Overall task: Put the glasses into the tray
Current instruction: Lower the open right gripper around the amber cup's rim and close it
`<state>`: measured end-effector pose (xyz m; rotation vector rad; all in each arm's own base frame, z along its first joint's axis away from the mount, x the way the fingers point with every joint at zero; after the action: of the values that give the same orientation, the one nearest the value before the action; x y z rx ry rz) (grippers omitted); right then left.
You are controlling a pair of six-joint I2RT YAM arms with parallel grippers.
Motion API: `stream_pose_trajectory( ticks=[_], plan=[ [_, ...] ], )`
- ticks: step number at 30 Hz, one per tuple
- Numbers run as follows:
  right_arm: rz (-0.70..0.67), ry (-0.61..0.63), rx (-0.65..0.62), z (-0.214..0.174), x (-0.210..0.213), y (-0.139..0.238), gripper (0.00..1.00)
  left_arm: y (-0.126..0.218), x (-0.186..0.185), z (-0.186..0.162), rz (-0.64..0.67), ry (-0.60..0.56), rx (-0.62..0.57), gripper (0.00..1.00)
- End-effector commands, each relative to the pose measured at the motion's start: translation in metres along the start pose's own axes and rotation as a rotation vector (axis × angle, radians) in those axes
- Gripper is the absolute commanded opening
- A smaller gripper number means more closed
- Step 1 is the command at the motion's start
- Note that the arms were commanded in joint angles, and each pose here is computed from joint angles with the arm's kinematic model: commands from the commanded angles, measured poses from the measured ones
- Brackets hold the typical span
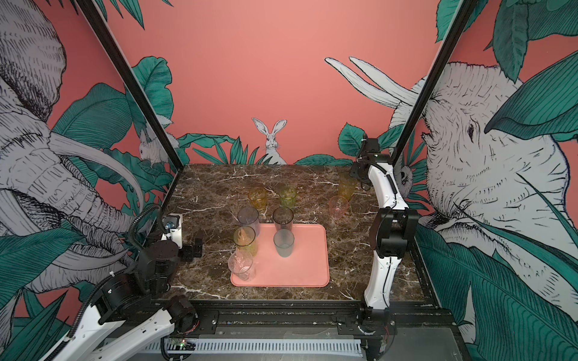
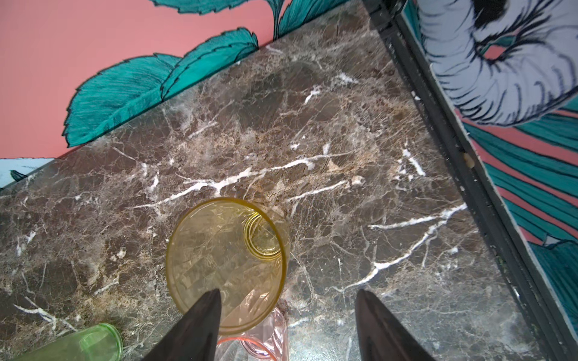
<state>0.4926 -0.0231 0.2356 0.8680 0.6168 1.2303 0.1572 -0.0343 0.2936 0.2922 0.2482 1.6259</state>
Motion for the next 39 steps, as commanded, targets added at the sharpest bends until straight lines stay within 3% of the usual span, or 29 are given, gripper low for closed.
stream_pose_trajectory(
  ticks=[1,39],
  plan=[
    [0.011,-0.007,0.014,0.001,-0.001,-0.001,0.69,-0.002,0.002,-0.002,0.025,0.004,0.003,0.99],
    [0.042,-0.020,0.100,-0.012,-0.001,-0.042,0.52,-0.003,0.000,-0.002,0.019,0.002,0.006,0.99]
  ],
)
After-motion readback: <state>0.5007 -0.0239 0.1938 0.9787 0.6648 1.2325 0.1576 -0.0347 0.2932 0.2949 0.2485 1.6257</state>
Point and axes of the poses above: each gripper's point midway between its finger pads, its own y axis back along the fingers, its own x axis along the line the jaws close on, z = x × y, the point moved 5 cm from there along y, back along the fingers, and after that the axes turned 10 degrees about y, right-handed, at the moved point
